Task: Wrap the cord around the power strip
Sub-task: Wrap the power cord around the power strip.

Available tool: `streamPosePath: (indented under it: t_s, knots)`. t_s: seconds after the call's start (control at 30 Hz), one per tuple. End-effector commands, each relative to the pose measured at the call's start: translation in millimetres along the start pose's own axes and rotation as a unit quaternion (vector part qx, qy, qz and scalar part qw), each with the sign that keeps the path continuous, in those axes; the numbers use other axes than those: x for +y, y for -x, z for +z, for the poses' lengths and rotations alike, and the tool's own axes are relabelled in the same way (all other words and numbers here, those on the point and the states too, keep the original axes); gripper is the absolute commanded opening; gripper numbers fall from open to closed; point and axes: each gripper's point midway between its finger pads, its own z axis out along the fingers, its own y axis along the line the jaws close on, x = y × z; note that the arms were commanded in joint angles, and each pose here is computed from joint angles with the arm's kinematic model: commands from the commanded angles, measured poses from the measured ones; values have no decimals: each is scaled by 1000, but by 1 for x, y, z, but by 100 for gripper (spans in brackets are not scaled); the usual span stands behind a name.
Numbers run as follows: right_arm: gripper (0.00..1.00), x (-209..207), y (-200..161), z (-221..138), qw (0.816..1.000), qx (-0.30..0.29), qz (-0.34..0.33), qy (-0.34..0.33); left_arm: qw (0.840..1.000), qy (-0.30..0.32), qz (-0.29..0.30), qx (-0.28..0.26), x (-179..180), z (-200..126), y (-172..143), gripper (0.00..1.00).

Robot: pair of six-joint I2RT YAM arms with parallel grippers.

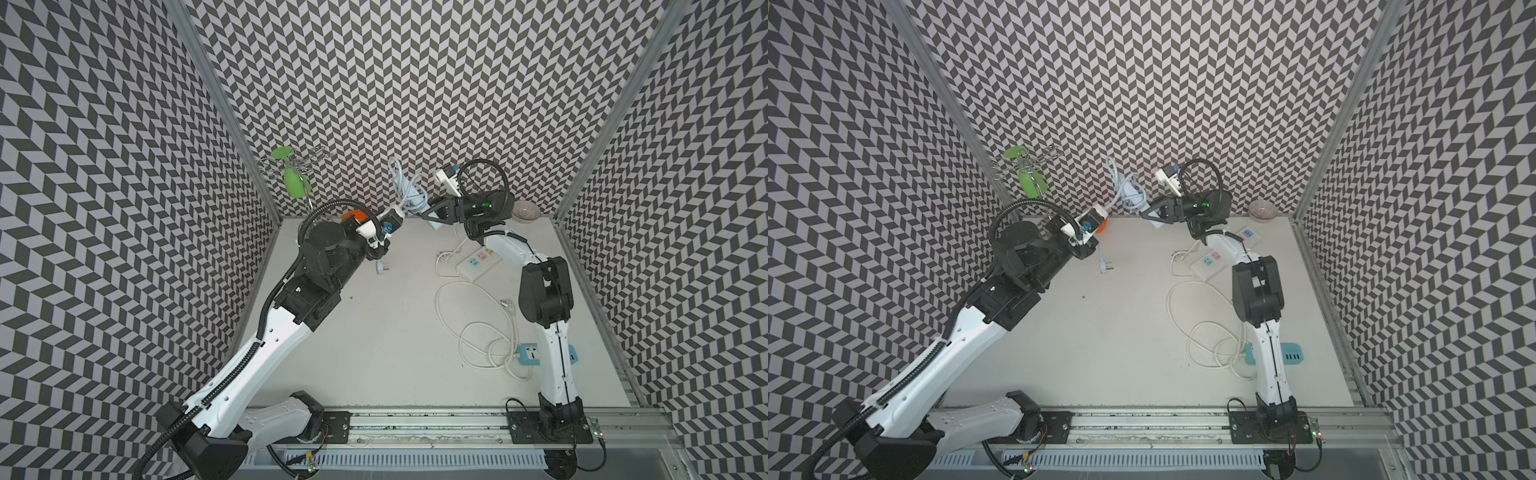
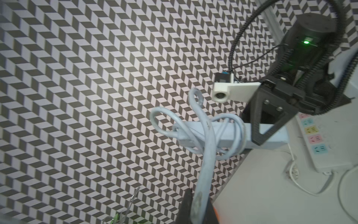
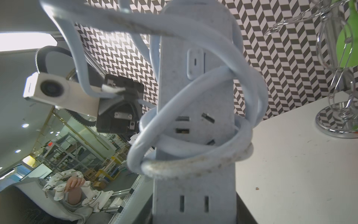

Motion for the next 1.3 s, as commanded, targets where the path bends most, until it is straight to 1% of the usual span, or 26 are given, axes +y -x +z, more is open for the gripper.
streamPosePath:
  t_s: [0.0,0.2,0.3,0.47,0.6,0.83,0.97,1.13,1.27]
  knots:
    - [0,44,67,-9,993,-62,-97,-30,998,-60,-17,-32,-33,-8,1,3]
    - [0,64,98,-22,986,-70,-140,-60,992,-113,-25,-39,-68,-9,-13,2]
    - [0,76,106,-25,982,-71,-160,-73,989,-134,-28,-51,-78,-10,-13,2]
    - [0,101,115,-34,973,-72,-197,-95,988,-146,-28,-50,-87,-7,-18,2]
    - [0,133,126,-40,960,-74,-241,-124,984,-167,-33,-54,-98,-3,-21,2]
    - [0,186,138,-44,928,-77,-310,-189,976,-202,-46,-64,-112,-1,-25,2]
    - [0,218,131,-37,911,-66,-347,-215,972,-218,-61,-68,-116,2,-31,2]
    - [0,235,107,-26,899,-41,-362,-243,966,-237,-78,-71,-126,4,-37,5]
    - [0,249,93,-16,894,-28,-370,-251,959,-254,-99,-83,-135,3,-40,11]
